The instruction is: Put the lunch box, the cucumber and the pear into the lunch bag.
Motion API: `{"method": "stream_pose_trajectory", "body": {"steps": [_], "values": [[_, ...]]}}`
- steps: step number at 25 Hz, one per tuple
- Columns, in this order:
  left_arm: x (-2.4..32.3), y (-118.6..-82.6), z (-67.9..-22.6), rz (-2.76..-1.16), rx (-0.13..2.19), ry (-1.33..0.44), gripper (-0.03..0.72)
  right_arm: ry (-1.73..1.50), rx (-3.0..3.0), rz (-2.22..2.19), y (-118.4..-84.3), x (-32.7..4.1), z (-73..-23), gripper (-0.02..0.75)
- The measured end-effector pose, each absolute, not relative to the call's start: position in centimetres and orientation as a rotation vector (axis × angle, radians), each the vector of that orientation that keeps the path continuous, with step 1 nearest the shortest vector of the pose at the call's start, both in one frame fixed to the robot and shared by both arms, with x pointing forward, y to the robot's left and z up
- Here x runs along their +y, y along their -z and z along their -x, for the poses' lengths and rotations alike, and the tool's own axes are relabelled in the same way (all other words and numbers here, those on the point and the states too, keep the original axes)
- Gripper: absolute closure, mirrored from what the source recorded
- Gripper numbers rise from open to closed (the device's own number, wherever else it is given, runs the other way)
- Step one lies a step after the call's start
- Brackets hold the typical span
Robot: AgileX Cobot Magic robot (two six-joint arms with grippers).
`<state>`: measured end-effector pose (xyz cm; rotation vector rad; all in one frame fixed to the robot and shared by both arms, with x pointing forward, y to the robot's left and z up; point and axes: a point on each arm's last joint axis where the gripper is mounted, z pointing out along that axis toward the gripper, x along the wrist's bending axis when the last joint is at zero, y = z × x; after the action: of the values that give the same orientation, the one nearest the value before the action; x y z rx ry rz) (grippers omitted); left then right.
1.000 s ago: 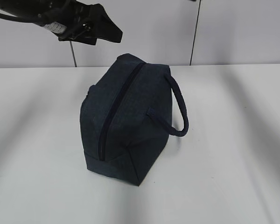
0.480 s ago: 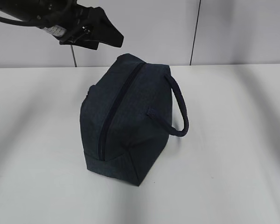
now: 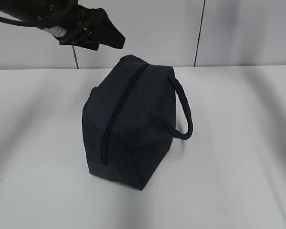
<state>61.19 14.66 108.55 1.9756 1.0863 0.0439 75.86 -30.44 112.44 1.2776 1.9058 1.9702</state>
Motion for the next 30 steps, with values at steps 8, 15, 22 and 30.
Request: {"method": "stream_pose_trajectory", "body": {"steps": [8,15,22,30], "values": [[16.4,-107.2,-61.2,-2.195,1.154,-0.191,0.139,-2.011,2.053,-1.279,-112.1,-29.8,-74.9,0.381],[16.5,-107.1,-61.0,-2.218,1.156,-0.167,0.185,-2.016,2.056,-1.292,-112.1,-29.8,-74.9,0.382],[16.5,-107.1,-61.0,-2.219,1.156,-0.165,0.241,-2.014,2.038,-1.297,-112.1,-29.9,-75.0,0.381],[16.5,-107.1,-61.0,-2.220,1.156,-0.166,0.288,-2.002,1.950,-1.325,-112.2,-30.2,-75.6,0.382]]}}
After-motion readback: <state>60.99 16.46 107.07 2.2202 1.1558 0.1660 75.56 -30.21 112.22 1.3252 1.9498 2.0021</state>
